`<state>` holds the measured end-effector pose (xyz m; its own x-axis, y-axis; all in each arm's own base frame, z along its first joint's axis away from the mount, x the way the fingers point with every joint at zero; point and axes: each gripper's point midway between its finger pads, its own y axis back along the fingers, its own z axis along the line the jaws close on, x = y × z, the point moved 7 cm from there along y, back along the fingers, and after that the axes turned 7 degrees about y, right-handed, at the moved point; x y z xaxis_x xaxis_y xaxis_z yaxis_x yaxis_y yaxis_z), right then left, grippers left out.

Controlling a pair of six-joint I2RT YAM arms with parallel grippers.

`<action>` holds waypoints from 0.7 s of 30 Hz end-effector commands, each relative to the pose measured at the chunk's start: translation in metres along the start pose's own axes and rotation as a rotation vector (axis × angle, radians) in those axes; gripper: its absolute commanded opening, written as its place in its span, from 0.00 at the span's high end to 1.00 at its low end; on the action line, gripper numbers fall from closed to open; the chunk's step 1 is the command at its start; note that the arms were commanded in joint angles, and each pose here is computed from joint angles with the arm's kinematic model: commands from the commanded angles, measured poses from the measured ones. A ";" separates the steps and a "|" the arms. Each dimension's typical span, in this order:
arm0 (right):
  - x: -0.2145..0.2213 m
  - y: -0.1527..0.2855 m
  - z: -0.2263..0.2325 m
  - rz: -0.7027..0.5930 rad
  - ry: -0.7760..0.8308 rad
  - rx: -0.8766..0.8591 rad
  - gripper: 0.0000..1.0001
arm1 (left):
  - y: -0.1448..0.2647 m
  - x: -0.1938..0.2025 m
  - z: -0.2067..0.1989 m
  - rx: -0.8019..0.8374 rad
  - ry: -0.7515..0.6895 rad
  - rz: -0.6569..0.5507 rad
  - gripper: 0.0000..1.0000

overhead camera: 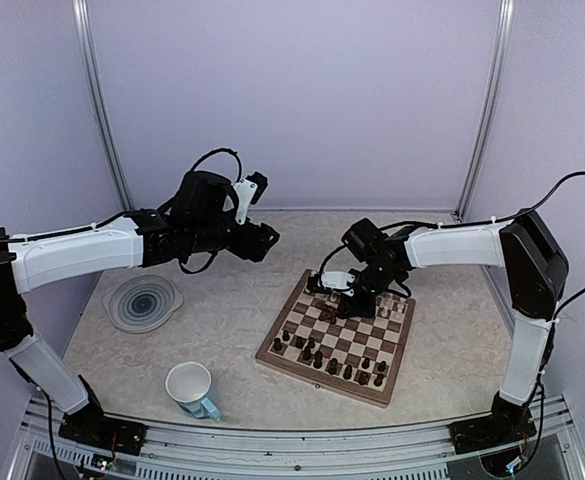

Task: Set up the chess pieces on the board
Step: Pick up the chess pile from the chessboard.

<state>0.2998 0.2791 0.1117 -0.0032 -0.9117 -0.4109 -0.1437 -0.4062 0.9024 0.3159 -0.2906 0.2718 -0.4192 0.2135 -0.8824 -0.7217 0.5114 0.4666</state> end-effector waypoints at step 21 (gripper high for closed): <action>-0.004 0.046 0.025 -0.279 0.044 0.128 1.00 | -0.020 0.055 -0.049 0.503 0.461 0.138 0.34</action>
<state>0.2679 0.2620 0.1297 0.0588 -0.8246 -0.5627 -0.2168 -0.5608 0.7991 0.2856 -0.3132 0.2197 -0.7126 0.0143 -0.7015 -0.4374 0.7727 0.4600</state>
